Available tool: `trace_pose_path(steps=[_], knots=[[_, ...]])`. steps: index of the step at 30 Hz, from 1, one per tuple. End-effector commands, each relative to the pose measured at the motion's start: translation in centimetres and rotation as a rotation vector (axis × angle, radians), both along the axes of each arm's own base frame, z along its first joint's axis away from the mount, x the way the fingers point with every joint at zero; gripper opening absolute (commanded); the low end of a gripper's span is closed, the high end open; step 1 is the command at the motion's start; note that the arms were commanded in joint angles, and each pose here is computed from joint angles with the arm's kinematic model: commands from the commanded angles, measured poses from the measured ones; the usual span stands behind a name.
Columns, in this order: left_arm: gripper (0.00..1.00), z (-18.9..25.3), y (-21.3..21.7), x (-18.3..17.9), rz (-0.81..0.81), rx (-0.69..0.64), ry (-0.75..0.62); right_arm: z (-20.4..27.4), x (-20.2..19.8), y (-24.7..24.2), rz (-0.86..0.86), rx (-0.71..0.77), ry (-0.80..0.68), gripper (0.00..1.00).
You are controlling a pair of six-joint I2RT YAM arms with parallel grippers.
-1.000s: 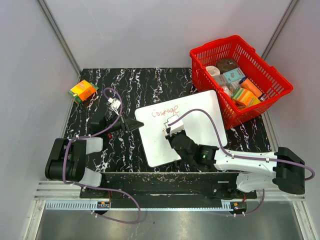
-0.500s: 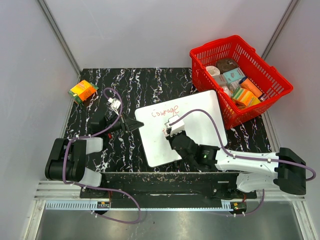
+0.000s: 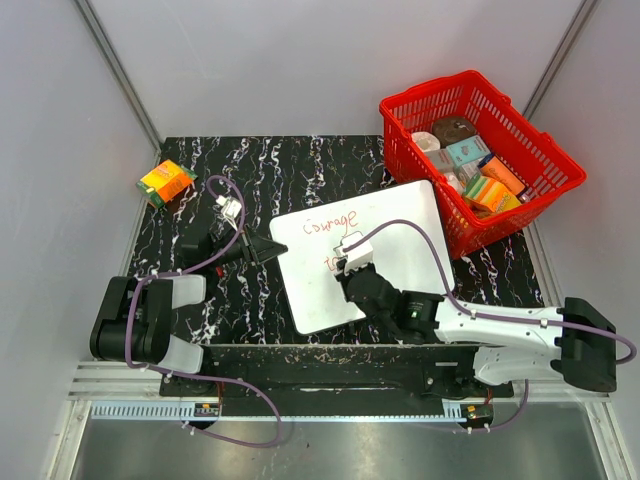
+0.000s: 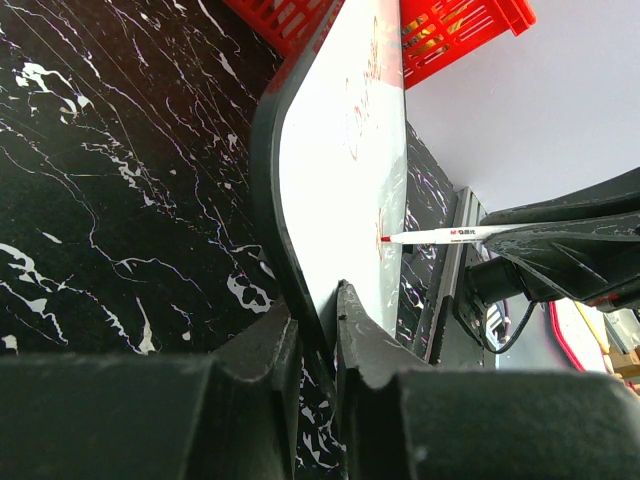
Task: Write a sentence on the whiteboard
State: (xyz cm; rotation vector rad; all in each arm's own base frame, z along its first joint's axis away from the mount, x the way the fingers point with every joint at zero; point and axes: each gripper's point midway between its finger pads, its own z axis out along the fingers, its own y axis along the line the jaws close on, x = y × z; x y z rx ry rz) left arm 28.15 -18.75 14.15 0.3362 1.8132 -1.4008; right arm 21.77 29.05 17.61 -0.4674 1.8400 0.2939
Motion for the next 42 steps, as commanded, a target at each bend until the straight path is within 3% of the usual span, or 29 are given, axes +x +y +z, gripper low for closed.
trace_pose_path(steps=[1,18,32,42], knots=[[0.00,0.0,-1.0,0.2,-0.044,0.065,-0.168,-1.3,-0.2,-1.9,-0.038,-0.067,0.013,0.00],[0.00,0.0,-0.9,0.2,-0.042,0.067,-0.171,1.3,1.6,-1.7,-0.110,-0.029,-0.056,0.00],[0.00,0.0,-0.9,0.2,-0.044,0.067,-0.169,2.6,2.2,0.7,-0.041,0.008,-0.062,0.00],[0.00,0.0,-0.9,0.1,-0.042,0.065,-0.169,5.4,0.8,-0.5,0.006,0.146,-0.065,0.00]])
